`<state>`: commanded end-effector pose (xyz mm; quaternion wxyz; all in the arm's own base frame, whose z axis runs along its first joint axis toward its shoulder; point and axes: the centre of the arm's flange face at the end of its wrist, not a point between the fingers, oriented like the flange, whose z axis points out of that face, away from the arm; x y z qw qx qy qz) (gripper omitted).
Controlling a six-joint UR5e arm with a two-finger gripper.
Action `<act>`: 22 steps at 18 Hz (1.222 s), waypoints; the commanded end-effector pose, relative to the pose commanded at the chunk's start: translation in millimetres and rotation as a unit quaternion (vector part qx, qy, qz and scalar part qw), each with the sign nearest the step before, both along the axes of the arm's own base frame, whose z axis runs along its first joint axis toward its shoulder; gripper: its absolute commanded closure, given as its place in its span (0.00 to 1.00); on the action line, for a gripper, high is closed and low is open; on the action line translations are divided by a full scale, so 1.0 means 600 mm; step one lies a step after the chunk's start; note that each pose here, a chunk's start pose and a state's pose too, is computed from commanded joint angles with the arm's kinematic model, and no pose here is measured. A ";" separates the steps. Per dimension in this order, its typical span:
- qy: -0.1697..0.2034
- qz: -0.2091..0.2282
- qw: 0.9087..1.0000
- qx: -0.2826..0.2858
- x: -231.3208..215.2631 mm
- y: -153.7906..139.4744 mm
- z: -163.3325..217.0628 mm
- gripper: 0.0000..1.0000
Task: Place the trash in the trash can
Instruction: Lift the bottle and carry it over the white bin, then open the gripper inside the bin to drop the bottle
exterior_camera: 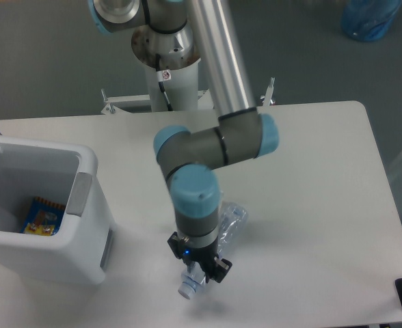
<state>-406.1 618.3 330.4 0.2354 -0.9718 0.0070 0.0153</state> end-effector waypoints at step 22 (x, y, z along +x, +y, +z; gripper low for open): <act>-0.228 -0.094 0.912 0.329 0.158 -0.021 0.449 0.77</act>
